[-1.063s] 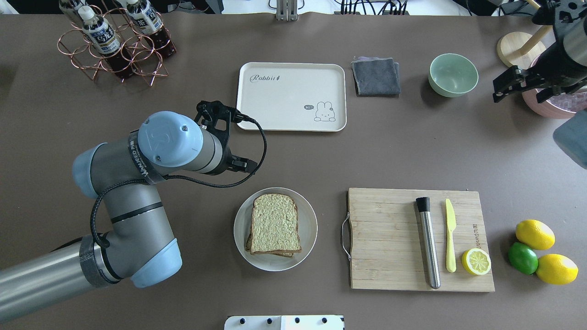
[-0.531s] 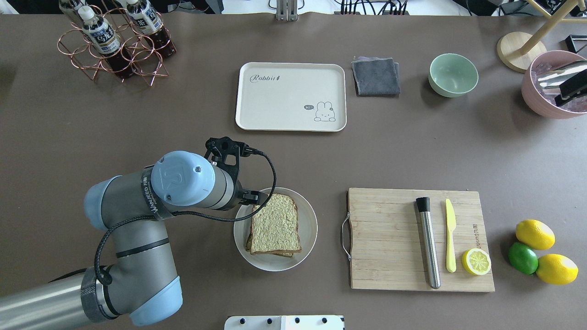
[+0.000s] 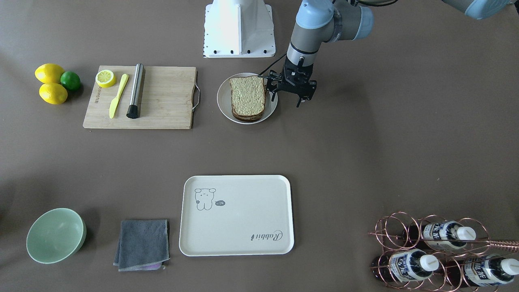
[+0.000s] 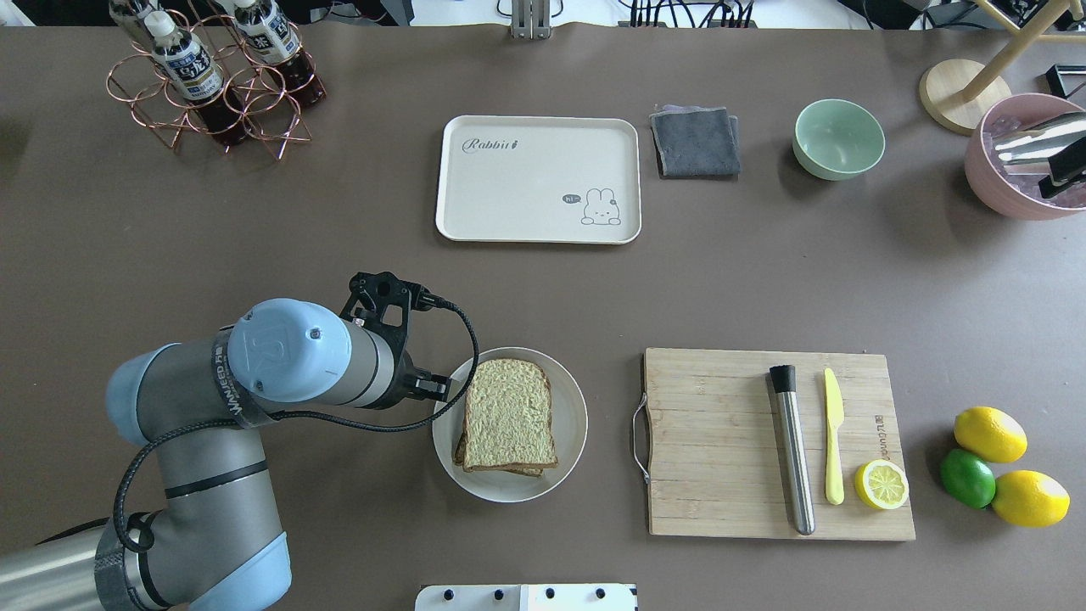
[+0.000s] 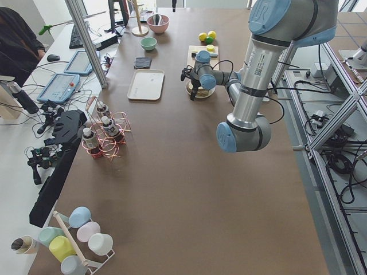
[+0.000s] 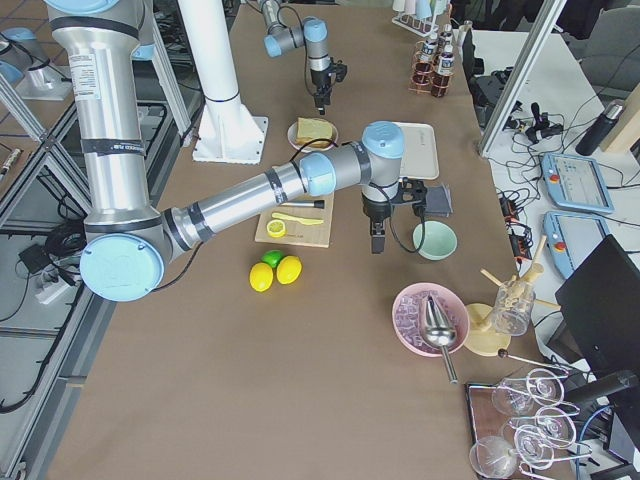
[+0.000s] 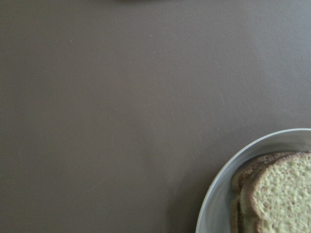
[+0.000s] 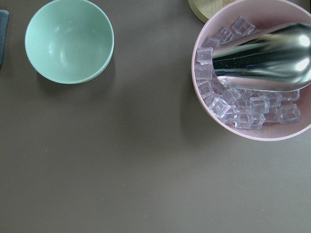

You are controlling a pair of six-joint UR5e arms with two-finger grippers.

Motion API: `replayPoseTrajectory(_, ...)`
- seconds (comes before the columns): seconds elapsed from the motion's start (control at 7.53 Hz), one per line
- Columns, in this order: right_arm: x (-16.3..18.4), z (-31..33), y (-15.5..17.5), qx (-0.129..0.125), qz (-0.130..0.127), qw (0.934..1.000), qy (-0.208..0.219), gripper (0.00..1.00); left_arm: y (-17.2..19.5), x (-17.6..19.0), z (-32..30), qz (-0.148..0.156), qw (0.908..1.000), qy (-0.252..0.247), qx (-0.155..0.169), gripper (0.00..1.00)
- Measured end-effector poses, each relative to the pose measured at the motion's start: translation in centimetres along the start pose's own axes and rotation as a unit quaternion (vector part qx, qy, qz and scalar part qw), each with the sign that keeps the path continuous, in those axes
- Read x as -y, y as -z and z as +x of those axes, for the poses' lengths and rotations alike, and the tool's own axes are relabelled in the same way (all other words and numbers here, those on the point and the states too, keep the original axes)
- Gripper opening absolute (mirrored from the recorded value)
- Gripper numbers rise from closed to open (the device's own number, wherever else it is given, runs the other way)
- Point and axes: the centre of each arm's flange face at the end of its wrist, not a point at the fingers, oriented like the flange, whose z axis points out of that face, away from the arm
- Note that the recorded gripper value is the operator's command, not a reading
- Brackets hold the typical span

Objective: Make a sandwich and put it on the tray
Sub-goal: 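Lower the left gripper to the plate rim while the right arm returns to rest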

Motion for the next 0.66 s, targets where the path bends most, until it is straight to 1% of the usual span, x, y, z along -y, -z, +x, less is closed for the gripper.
replayPoseTrajectory(0.13,0.0,0.2,-0.1,-0.001,-0.001,1.0000,0.000,1.00,-0.2,-0.7,0.4,-0.004,1.0000,-0.005,-0.004,0.59)
replayPoseTrajectory(0.4,-0.1,0.5,-0.1,-0.001,-0.001,1.0000,0.001,1.00,-1.2,-2.4,2.2,-0.018,0.9998,0.001,-0.011,0.59)
replayPoseTrajectory(0.66,0.0,0.6,0.0,-0.001,-0.001,1.0000,0.005,1.00,-2.3,-3.0,2.9,-0.020,0.9996,0.003,-0.020,0.50)
